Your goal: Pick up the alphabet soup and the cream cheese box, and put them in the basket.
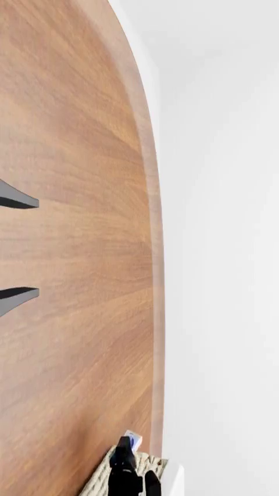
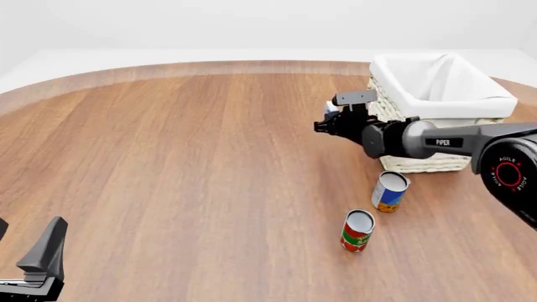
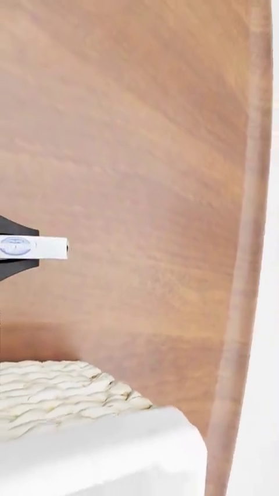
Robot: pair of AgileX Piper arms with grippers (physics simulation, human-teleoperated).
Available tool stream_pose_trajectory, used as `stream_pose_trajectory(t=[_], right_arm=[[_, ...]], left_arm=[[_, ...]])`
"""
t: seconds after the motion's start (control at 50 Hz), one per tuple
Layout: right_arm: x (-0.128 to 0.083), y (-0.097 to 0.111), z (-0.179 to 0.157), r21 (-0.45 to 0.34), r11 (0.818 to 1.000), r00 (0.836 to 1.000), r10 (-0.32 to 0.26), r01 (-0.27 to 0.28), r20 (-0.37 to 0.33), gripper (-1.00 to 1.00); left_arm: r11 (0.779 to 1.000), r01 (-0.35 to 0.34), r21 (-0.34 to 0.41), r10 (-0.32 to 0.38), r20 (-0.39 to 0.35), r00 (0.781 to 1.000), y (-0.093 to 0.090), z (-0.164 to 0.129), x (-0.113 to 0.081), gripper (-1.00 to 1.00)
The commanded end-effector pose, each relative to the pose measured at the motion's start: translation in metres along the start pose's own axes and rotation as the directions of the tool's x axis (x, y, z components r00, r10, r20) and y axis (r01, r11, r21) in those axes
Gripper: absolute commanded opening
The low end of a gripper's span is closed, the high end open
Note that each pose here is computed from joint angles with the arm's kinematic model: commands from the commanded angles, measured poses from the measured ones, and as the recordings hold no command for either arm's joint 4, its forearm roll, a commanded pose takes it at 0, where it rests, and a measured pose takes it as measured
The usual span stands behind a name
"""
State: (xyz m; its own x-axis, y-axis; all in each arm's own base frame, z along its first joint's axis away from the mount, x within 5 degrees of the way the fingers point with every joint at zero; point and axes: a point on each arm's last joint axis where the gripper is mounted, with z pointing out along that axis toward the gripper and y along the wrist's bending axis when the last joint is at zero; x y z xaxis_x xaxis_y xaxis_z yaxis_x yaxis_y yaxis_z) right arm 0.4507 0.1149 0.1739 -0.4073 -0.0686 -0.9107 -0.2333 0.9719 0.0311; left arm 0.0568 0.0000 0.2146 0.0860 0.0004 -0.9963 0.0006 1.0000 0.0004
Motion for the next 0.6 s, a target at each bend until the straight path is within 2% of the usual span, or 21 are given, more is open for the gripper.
stream_pose_trajectory(t=[0.02, 0.6], right_arm=[[-0.025, 0.007, -0.036, -0.013, 0.999, 0.997, -0.043, 0.044, 0.065, -1.00], [-0.065, 0.011, -0.111, -0.003, 0.990, 0.977, -0.140, 0.142, 0.160, -1.00]], left_arm=[[1.000, 0.000, 0.000, 0.000, 0.000, 1.000, 0.000, 0.000, 0.000, 1.00], [1.000, 0.000, 0.000, 0.000, -0.001, 1.000, 0.000, 0.000, 0.000, 1.00]])
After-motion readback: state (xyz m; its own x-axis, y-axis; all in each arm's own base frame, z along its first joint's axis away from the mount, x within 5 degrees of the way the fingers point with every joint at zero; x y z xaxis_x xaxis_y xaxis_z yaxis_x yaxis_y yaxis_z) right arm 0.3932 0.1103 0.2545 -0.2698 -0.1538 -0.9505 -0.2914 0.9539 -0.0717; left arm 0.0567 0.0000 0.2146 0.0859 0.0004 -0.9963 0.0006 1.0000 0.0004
